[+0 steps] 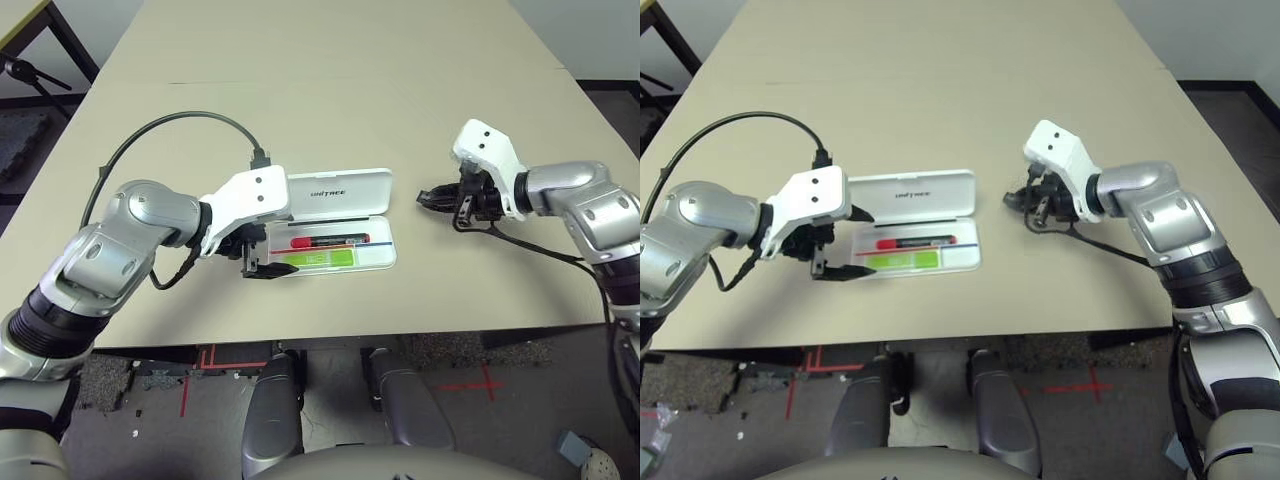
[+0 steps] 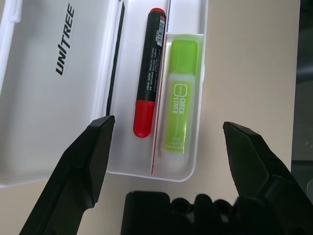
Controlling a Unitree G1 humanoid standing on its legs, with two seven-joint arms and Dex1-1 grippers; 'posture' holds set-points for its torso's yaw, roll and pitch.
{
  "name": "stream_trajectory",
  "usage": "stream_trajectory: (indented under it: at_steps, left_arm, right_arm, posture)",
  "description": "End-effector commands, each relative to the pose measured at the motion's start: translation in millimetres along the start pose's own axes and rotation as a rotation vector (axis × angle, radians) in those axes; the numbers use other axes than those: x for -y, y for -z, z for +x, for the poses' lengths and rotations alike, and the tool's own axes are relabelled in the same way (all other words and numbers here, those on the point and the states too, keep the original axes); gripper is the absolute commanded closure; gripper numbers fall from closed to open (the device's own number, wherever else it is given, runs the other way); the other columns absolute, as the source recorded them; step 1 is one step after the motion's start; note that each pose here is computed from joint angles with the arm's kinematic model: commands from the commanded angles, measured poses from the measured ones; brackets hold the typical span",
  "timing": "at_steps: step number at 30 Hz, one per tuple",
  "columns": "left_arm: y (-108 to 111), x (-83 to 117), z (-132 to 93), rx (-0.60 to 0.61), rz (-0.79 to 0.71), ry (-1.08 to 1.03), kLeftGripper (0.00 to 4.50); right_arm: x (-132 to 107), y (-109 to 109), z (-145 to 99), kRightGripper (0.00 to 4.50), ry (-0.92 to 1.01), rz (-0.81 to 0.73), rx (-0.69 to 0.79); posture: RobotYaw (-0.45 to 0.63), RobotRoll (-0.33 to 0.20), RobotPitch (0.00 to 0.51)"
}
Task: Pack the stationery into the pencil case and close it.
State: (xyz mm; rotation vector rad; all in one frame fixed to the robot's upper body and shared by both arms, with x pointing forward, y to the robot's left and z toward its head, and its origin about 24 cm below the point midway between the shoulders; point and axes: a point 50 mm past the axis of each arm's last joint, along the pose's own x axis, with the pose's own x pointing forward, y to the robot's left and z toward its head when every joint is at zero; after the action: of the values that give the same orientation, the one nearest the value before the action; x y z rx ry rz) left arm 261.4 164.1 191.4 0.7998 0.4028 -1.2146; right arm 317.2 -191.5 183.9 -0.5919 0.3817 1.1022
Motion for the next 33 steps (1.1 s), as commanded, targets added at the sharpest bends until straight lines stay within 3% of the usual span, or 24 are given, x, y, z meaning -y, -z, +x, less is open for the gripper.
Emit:
stream_trajectory:
  at_steps: [1, 9, 24, 33]
  left_arm:
    - [2.6, 1.0, 1.2, -0.015, -0.001, 0.006, 0.0]
    - [1.9, 1.8, 2.5, -0.016, -0.001, 0.005, 0.0]
    - [1.7, 3.3, 2.9, -0.02, -0.002, 0.0, 0.0]
    - [2.4, 5.0, 3.1, -0.025, -0.008, -0.004, 0.0]
  right_arm:
    - [-8.5, -11.3, -2.0, 4.18, -0.124, -0.087, 0.029]
    - [-35.5, -25.7, 7.1, 4.18, -0.356, -0.158, 0.081]
    - [-46.7, -31.3, 41.7, 4.18, -0.409, -0.234, 0.083]
    - [-45.3, -24.9, 49.2, 4.18, -0.399, -0.254, 0.037]
  posture:
    - [-0.05, 0.0, 0.185]
    - [-0.04, 0.0, 0.184]
    - [-0.02, 0.0, 0.187]
    - [-0.02, 0.0, 0.191]
